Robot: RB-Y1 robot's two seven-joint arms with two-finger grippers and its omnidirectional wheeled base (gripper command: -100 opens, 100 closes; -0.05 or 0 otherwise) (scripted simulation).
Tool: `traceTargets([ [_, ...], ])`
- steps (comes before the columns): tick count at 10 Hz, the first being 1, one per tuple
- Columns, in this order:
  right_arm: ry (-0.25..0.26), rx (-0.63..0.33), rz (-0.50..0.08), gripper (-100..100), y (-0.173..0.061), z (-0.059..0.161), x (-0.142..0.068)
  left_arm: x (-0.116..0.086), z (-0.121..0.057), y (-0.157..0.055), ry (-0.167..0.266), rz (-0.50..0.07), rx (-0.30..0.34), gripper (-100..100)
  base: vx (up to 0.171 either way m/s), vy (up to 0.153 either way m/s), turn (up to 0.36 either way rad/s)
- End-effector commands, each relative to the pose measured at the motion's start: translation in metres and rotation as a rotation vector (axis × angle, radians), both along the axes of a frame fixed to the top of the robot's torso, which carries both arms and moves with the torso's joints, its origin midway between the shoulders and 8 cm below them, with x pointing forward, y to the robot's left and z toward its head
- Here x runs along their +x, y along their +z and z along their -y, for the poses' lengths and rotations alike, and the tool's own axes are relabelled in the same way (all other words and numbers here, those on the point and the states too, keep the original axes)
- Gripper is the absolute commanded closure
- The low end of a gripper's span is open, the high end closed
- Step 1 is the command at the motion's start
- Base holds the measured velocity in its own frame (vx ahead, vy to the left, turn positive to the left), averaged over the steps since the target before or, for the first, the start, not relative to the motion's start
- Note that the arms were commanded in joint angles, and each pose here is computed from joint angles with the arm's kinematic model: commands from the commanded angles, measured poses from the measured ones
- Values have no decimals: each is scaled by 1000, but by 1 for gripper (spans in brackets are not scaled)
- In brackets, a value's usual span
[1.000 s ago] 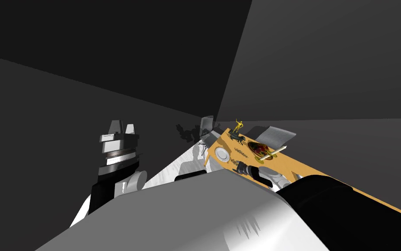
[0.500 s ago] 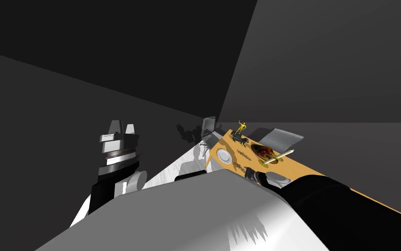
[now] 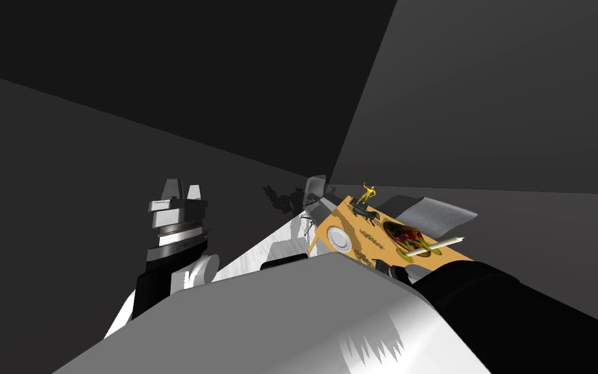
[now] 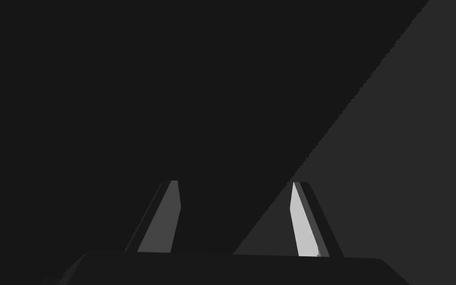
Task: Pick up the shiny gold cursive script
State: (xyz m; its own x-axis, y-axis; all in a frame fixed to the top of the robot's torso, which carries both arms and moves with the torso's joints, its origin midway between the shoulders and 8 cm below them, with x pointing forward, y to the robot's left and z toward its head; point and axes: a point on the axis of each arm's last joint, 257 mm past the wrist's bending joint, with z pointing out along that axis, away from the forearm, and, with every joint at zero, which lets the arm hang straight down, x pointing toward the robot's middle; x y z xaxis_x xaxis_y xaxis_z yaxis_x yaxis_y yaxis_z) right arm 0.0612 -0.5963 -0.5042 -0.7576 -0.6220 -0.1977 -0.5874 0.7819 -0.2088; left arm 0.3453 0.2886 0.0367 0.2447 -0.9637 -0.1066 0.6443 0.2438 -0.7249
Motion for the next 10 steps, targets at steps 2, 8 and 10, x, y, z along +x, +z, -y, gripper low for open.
traceTargets([
  [2,8,19,-32,-100,-5,-5,-14,0,0,0,0,0,0,0,54,-9,78],
  [8,-62,96,-74,-100,-24,-29,-50,0,0,0,0,0,0,0,41,-75,147],
  [10,-119,84,-73,-100,-22,-16,-58,0,0,0,0,0,0,0,-131,-58,393],
])
